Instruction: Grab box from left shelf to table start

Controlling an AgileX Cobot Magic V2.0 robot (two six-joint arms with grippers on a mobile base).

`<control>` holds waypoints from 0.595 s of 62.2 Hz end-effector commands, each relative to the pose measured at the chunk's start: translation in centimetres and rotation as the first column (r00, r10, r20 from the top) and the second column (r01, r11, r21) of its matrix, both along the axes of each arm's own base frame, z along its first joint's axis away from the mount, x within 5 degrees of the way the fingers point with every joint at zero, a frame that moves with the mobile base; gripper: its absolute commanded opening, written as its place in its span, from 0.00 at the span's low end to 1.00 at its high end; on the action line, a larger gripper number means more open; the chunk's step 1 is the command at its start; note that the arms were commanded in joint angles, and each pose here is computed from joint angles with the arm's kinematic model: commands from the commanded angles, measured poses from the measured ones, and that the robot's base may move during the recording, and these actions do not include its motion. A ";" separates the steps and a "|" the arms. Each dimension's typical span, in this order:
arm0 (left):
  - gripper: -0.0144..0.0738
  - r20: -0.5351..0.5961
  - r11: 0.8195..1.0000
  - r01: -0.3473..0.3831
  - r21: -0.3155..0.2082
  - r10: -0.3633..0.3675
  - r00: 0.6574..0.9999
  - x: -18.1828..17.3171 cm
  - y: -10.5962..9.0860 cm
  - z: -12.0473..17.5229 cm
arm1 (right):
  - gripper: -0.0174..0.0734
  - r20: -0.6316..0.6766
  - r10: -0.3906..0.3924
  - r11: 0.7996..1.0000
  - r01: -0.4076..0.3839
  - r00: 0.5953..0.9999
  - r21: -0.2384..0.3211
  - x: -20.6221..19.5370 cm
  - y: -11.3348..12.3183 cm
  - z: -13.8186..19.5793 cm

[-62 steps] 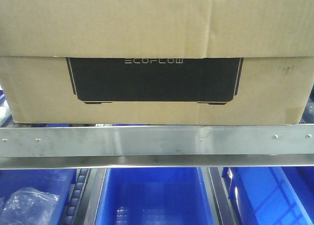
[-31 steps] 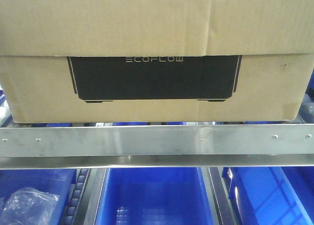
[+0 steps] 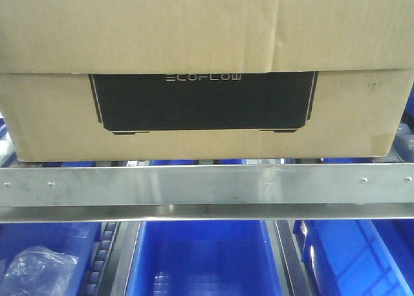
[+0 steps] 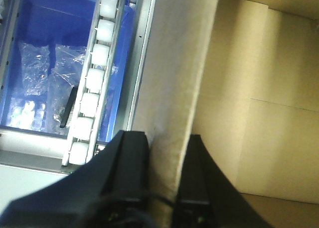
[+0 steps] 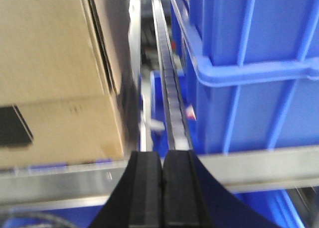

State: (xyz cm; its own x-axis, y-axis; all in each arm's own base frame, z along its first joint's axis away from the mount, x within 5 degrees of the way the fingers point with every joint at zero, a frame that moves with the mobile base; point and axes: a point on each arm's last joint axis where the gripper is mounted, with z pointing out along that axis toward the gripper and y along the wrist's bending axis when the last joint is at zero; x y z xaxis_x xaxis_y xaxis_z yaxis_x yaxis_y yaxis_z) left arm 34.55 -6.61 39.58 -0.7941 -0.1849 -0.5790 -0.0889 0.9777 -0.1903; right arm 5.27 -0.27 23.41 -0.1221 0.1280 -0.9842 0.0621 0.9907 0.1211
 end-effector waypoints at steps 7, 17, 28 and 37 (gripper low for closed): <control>0.05 0.107 0.998 -0.041 -0.051 0.046 0.993 -1.0 0.3 2.7 | 0.25 -0.020 -0.003 1.000 0.003 1.000 -0.012 0.6 -0.1 3.8; 0.05 0.107 0.998 -0.041 -0.051 0.046 0.993 -1.0 0.3 2.7 | 0.25 -0.053 0.009 1.000 -0.008 0.999 0.024 0.9 0.1 4.6; 0.05 0.111 0.998 -0.040 -0.052 0.046 0.993 -1.0 0.3 2.7 | 0.25 -0.226 0.030 0.999 -0.040 0.974 -0.037 0.9 0.2 5.8; 0.05 0.113 0.998 -0.040 -0.052 0.046 0.993 -0.9 0.3 2.7 | 0.25 -0.198 0.033 0.999 -0.040 0.980 -0.034 0.8 0.2 7.1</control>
State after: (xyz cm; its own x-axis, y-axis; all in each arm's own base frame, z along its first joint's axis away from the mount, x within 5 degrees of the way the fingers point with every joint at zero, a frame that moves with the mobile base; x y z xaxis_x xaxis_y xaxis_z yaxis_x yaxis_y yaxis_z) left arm 34.54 -6.58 39.57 -0.7945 -0.1833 -0.5789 -0.0897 0.9783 -0.1867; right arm 5.85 -0.04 28.34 -0.4077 0.0955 -0.9081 0.0527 0.9953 0.0810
